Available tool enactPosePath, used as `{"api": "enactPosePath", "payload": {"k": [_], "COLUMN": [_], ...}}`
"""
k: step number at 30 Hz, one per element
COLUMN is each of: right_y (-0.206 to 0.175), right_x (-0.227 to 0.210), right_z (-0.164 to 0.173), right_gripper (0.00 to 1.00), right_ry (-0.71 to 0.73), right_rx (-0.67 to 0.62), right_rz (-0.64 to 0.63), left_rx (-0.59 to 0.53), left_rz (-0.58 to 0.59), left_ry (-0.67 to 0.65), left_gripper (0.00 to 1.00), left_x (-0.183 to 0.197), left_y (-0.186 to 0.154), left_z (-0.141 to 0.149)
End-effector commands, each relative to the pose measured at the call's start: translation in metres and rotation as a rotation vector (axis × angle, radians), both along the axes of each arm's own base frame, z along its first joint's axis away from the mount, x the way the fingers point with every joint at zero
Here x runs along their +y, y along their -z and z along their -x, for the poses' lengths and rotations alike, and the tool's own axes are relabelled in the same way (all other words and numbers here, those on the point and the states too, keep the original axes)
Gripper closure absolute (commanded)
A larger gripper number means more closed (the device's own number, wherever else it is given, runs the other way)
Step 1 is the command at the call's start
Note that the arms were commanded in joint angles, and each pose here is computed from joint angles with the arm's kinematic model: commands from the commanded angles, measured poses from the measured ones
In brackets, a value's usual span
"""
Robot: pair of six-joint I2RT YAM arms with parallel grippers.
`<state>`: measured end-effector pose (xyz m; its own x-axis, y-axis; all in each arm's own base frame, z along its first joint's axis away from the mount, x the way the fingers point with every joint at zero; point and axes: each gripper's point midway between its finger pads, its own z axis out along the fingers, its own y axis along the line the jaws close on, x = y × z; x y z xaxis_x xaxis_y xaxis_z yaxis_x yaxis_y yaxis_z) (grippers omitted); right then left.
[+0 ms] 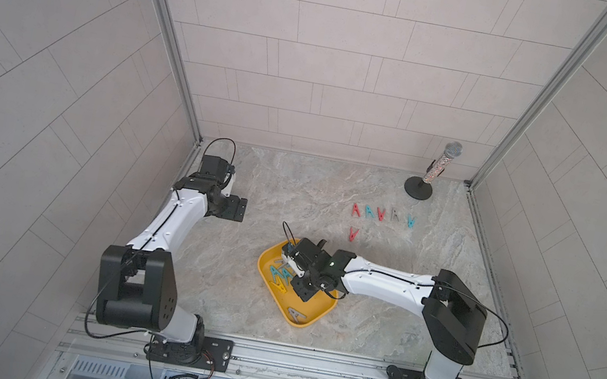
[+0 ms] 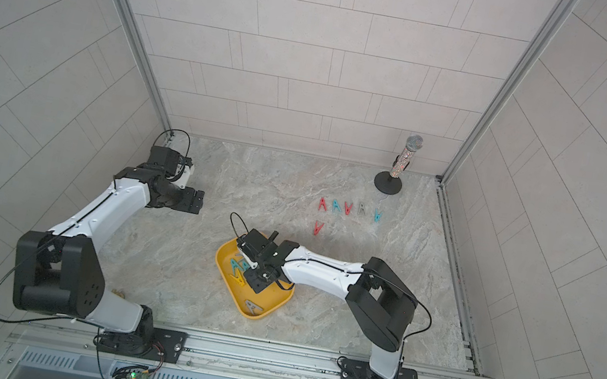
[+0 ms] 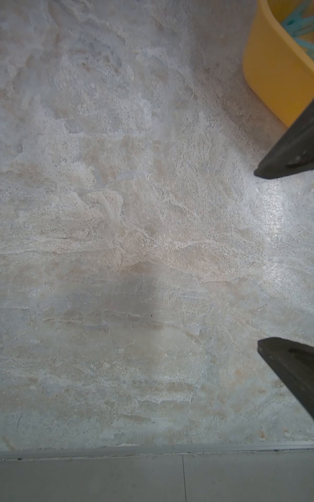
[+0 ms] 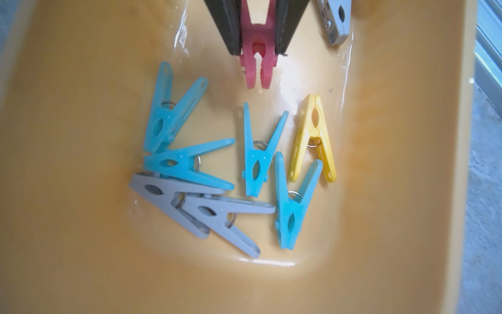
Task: Take the clothespins out of the storage box
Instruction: Pick up the clothespin from the storage box, then place the clothespin at the center of the board.
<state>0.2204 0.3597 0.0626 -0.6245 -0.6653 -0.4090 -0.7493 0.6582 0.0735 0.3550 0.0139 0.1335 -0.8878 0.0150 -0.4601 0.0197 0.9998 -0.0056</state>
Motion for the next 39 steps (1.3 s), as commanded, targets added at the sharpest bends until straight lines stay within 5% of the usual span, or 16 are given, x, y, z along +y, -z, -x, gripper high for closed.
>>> {"api": "enactPosePath", "payload": {"k": [1, 18, 39], "right_y": [-0.017, -0.084, -0.057], "right_x": [-0.002, -0.042, -0.179], "right_z": [-0.001, -0.046, -0.114], "right_gripper": [0.82, 0.83, 0.83], "right_ry": [0.012, 0.246, 0.739], "right_rx": [-0.038, -0.146, -0.050], "right_rz": [-0.034, -0.201, -0.185], "left_rx": [0.011, 0.010, 0.011], "left_rz": [0.007, 0.014, 0.011], "left_ry": [-0.003, 0.002, 0.001], "left_gripper": [0.01, 0.01, 0.01], "left_x": [0.001, -0.001, -0.001], "left_y": [0.002, 0.002, 0.001], "left_z": [0.003, 0.003, 0.003]}}
